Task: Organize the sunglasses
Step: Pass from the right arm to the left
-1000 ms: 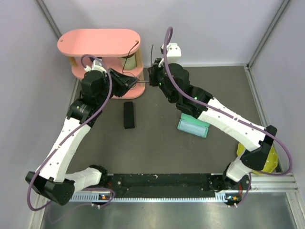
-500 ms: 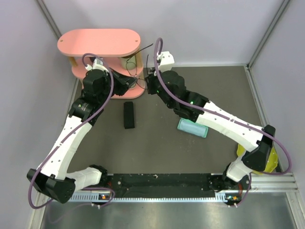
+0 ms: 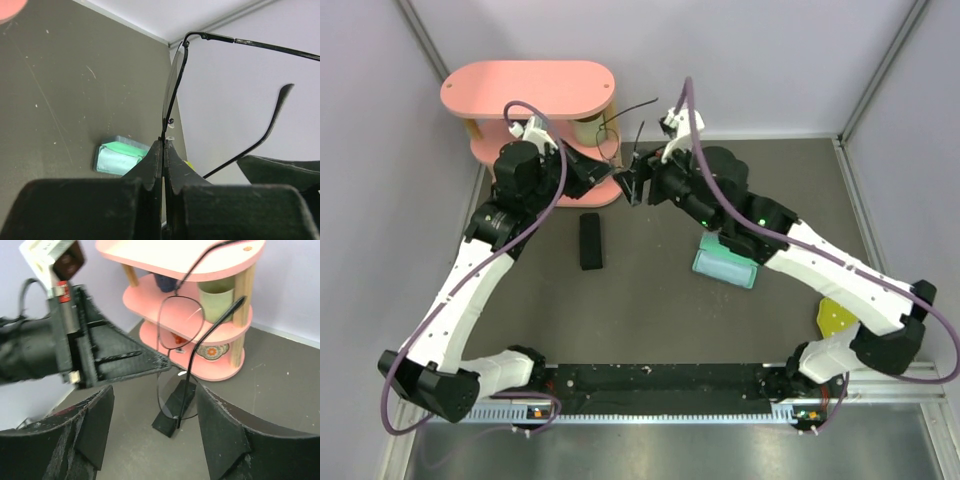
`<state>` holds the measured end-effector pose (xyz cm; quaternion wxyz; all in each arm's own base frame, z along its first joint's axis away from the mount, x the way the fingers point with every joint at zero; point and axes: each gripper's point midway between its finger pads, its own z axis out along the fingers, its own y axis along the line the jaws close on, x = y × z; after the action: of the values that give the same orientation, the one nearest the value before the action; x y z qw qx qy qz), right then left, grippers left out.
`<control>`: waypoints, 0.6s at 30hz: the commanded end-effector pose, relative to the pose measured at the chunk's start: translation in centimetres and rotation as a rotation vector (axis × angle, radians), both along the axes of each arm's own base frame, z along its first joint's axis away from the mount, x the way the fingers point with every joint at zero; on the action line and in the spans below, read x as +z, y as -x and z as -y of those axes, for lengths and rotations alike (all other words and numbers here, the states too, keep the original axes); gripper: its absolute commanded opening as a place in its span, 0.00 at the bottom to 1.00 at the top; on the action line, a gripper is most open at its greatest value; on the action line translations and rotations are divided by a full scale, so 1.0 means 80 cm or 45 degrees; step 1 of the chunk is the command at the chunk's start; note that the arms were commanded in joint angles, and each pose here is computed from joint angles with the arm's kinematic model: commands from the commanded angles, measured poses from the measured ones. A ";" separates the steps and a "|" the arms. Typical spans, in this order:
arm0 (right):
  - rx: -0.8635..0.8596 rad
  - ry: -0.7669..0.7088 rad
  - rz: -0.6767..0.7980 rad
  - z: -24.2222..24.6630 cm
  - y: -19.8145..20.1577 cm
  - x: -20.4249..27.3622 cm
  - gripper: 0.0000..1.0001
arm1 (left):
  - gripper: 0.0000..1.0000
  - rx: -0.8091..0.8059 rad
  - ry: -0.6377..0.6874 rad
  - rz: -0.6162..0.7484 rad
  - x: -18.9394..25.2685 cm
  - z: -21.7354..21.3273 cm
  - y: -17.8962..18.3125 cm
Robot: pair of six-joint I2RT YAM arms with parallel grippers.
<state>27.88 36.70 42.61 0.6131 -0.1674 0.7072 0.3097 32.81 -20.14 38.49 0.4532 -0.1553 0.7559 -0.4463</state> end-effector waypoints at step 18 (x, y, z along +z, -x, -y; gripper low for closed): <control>0.774 -0.159 0.201 0.010 0.125 0.069 0.00 | 0.00 -0.948 0.196 0.526 0.132 0.046 0.143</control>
<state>17.20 34.71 48.84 0.5687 -0.3542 0.5590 0.4885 25.89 -23.89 44.84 0.3790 0.0872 0.6908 -0.6095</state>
